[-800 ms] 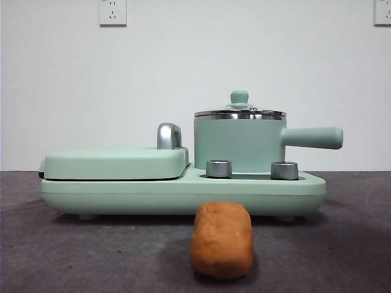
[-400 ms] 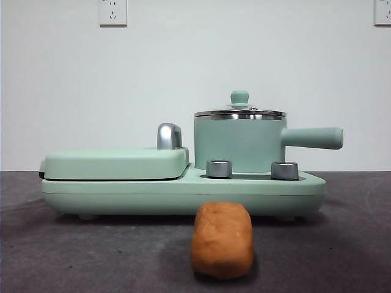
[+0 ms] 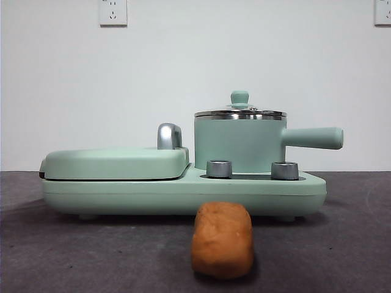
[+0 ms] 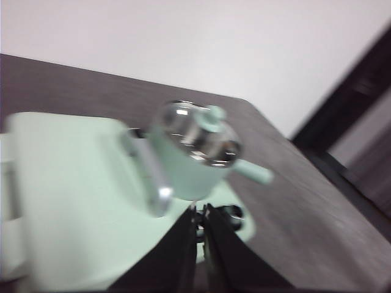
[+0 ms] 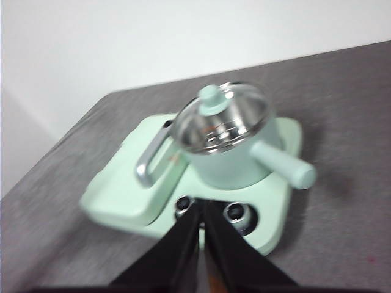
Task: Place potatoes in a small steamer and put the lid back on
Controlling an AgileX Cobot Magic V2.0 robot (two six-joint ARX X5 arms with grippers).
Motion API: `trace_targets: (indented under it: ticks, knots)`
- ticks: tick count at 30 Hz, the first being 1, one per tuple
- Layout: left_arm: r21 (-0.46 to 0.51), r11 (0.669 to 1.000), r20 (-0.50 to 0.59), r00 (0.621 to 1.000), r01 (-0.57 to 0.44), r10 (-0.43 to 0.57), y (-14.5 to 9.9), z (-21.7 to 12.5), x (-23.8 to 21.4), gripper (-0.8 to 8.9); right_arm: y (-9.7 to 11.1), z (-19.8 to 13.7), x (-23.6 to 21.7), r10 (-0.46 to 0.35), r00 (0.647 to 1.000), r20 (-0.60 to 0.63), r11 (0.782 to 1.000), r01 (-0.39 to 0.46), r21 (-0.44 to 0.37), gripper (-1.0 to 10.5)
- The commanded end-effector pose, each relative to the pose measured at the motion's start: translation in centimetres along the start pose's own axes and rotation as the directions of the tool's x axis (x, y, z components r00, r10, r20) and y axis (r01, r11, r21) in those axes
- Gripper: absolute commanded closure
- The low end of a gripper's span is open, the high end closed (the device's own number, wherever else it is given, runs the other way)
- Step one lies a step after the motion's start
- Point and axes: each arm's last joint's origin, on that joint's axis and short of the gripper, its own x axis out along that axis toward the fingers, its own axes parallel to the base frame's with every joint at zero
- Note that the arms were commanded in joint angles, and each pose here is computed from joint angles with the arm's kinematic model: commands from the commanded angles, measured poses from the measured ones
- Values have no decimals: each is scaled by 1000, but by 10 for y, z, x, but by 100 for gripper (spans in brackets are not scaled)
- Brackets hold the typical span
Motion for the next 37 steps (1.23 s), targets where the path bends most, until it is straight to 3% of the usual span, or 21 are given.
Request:
trace_targets:
  ticks: [1, 5, 9, 14, 19, 31, 37]
  knots:
    - [18, 998, -35, 998, 59, -59, -4, 15, 10, 795, 3, 11, 3, 47, 998, -41, 997, -49, -63, 934]
    - [2, 994, -86, 990, 111, -110, -6, 27, 25, 787, 3, 20, 10, 128, 987, -96, 988, -135, -69, 934]
    - [-5, 993, -123, 985, 120, -120, -5, 28, 36, 765, -1, 22, 16, 144, 982, -121, 987, -151, -47, 902]
    - [-24, 991, -165, 978, 128, -131, -2, 24, 49, 496, -3, 22, 19, 134, 983, -128, 989, -140, -40, 578]
    - [-22, 988, -178, 972, 153, -154, 0, 23, 65, 343, -4, 23, 21, 134, 982, -131, 989, -140, -38, 479]
    - [11, 978, -321, 927, 208, -193, -9, 50, 135, 345, -4, 23, 22, 134, 982, -132, 989, -140, -38, 479]
    - [122, 974, -433, 893, 190, -121, -22, 73, 185, 345, -4, 23, 22, 134, 982, -132, 990, -140, -35, 479]
